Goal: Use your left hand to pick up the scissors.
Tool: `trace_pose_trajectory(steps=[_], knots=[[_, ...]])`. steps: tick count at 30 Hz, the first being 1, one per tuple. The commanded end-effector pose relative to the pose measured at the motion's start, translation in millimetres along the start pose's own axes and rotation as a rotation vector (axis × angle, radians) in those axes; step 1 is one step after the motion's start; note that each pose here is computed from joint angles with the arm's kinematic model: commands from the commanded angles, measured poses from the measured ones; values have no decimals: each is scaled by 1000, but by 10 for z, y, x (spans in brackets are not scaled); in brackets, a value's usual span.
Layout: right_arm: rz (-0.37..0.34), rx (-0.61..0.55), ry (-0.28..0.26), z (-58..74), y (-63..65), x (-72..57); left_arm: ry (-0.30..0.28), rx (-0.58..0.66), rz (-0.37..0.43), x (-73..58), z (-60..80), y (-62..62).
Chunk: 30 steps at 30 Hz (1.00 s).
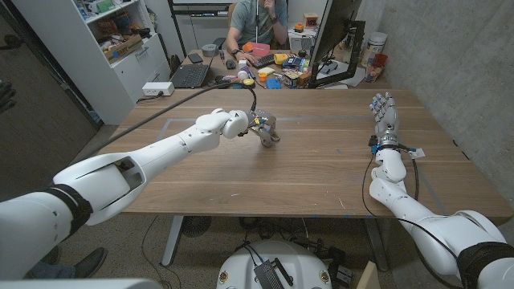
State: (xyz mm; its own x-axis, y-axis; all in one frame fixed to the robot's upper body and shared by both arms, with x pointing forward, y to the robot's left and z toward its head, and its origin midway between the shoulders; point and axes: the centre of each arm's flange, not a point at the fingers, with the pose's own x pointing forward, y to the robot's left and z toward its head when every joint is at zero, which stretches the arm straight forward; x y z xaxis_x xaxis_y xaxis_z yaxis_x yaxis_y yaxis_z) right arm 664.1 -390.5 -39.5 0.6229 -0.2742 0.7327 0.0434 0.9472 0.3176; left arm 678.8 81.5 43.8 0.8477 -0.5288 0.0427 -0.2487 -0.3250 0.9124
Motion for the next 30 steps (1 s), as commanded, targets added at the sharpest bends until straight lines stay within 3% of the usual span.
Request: trace_pose_trajectory(steps=[1, 5, 8, 14, 19, 21, 22, 23, 24, 25, 26, 27, 30], knots=[[-12, 7, -2, -13, -31, -24, 40, -14, -85, 41, 108, -67], [-13, 8, -1, -12, -40, -35, 69, -25, -88, 50, 150, -86], [-17, 9, -1, -14, -49, -36, 81, -32, -141, 82, 177, -86], [-21, 17, -2, -34, -48, -32, 86, -41, -114, 80, 230, -98], [-22, 14, -7, -24, -50, -24, 158, 51, -17, 43, 328, -111], [-23, 11, -11, -8, -60, -20, 183, 51, 69, 12, 358, -123], [-28, 9, -15, 9, -71, -20, 212, 59, 167, -19, 394, -139], [-28, 9, -14, 9, -72, -20, 214, 59, 174, -19, 395, -139], [-31, 8, -16, 19, -77, -19, 225, 20, 196, -26, 395, -136], [-34, 7, -22, 38, -88, -15, 225, -31, 276, -51, 405, -143], [-34, 7, -21, 38, -88, -15, 224, -33, 282, -51, 405, -143], [-38, 5, -27, 56, -96, -9, 220, -32, 227, -35, 422, -121], [-45, 5, -36, 84, -108, -1, 214, -53, 222, -39, 414, -113]])
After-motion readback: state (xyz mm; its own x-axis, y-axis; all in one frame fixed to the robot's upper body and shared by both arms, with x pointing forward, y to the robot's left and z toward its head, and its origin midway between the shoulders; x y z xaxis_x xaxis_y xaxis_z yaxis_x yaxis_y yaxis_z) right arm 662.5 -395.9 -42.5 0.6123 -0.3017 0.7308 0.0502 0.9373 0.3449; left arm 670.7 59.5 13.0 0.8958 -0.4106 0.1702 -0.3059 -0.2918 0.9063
